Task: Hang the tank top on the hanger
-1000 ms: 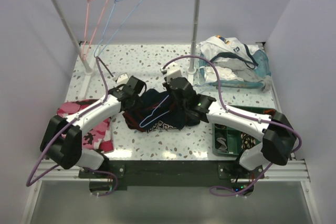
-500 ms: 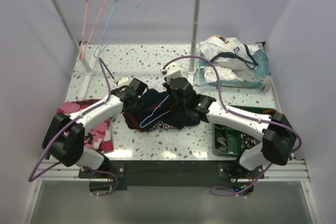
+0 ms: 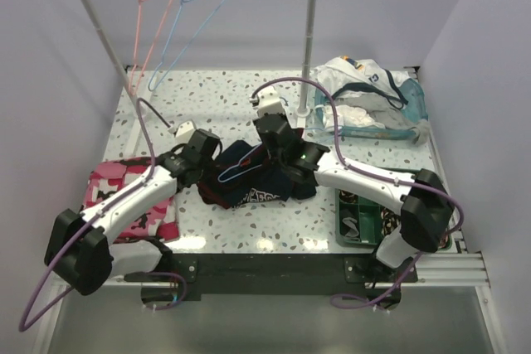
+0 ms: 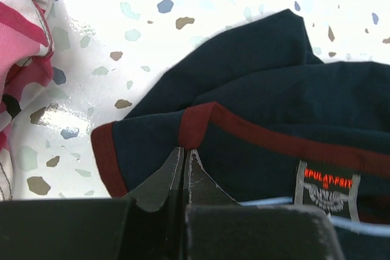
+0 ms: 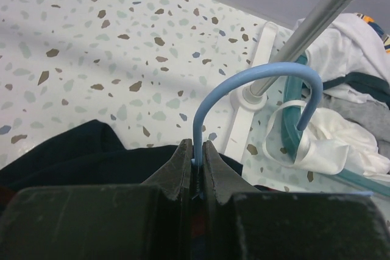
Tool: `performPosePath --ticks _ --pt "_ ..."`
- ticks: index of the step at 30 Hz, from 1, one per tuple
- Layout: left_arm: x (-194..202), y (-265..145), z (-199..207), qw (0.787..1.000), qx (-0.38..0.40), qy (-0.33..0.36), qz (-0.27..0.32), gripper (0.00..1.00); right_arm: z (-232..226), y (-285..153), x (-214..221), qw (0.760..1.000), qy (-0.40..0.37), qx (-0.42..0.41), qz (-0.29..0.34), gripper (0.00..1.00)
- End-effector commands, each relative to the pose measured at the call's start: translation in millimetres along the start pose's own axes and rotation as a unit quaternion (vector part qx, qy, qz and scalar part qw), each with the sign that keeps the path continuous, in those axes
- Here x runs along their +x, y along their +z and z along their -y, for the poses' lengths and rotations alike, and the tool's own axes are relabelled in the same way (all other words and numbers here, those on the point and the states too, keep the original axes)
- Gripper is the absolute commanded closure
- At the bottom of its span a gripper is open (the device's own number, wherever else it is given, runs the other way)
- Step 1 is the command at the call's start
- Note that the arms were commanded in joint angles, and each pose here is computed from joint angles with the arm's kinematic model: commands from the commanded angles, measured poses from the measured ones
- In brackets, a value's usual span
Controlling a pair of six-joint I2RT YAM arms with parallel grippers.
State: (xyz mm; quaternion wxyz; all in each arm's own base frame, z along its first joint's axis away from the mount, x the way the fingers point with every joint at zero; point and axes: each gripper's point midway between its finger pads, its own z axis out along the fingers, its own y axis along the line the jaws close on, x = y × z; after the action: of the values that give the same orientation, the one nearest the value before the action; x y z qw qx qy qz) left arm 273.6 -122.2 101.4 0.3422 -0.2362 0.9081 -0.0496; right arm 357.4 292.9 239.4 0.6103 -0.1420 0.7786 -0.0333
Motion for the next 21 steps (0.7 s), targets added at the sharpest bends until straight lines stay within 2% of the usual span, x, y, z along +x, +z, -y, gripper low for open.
performPosePath --ticks 1,7,21 --pt "-6.6 -11.8 5.1 0.999 0.039 0.022 0.017 1.0 17.5 0.6 -28.9 0.998 0.025 0.06 0.023 1.0" --pt "-20.1 -34.4 12.6 0.995 0.082 0.041 0.038 1.0 18.9 1.6 -40.3 0.996 0.035 0.069 0.032 1.0" --pt "-91.7 -93.6 88.8 0.977 0.18 0.079 0.078 1.0 -4.5 -15.7 -86.1 0.995 0.063 0.044 0.062 1.0"
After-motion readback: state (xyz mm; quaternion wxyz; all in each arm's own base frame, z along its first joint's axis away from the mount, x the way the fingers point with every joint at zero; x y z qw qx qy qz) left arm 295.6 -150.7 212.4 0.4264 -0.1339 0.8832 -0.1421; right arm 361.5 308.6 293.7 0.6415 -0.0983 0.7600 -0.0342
